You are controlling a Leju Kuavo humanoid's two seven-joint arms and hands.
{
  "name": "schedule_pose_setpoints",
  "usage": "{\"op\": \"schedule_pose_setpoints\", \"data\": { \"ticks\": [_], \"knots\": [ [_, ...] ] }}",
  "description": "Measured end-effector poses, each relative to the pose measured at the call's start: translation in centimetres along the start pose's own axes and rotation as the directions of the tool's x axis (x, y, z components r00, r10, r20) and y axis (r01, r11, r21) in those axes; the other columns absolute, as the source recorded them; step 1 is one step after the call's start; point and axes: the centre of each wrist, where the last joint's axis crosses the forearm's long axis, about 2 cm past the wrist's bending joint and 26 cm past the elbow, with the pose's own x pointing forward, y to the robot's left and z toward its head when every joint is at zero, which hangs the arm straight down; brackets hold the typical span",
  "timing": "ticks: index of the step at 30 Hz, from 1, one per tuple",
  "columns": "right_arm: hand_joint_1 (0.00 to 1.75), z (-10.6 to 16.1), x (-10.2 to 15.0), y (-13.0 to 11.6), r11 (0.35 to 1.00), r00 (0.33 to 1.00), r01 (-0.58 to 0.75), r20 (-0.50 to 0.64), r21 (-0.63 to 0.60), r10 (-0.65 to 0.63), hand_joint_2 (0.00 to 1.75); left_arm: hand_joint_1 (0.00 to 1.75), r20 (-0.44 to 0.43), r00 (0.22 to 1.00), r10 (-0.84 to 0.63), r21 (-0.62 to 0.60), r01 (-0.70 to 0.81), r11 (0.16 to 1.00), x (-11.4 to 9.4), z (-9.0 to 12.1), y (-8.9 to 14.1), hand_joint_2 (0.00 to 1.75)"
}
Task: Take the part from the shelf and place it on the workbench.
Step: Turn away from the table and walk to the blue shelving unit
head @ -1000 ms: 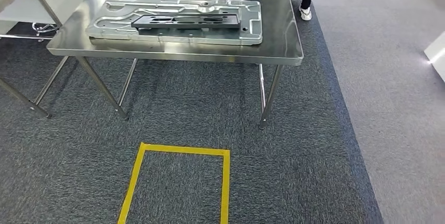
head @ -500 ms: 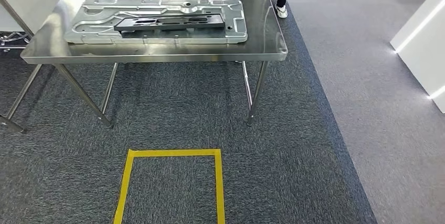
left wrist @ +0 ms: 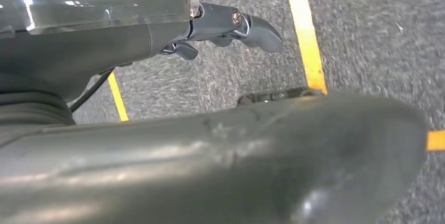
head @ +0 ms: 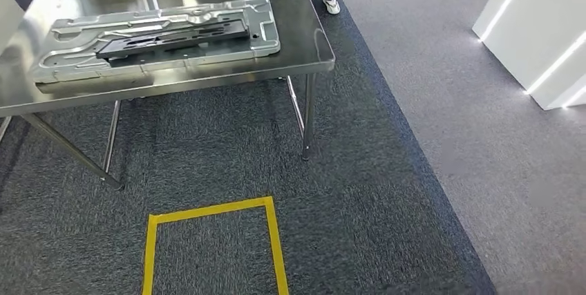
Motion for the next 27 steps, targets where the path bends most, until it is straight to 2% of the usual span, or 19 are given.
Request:
{"op": "schedule_pose_setpoints", "data": {
  "ticks": [13, 27],
  "knots": [
    [0.0, 0.06, -0.13, -0.08, 0.998, 0.998, 0.065, -0.022, -0.013, -0.065, 0.0, 0.0, -0.012, 1.0, -0.015, -0.009, 0.015, 1.0, -0.1, 0.02, 0.05, 0.0],
    [0.0, -0.17, 0.25, -0.24, 0.997, 0.997, 0.068, -0.034, -0.02, -0.069, 0.0, 0.0, -0.033, 0.999, -0.027, -0.034, 0.025, 0.999, 0.04, -0.03, 0.03, 0.0]
  ]
}}
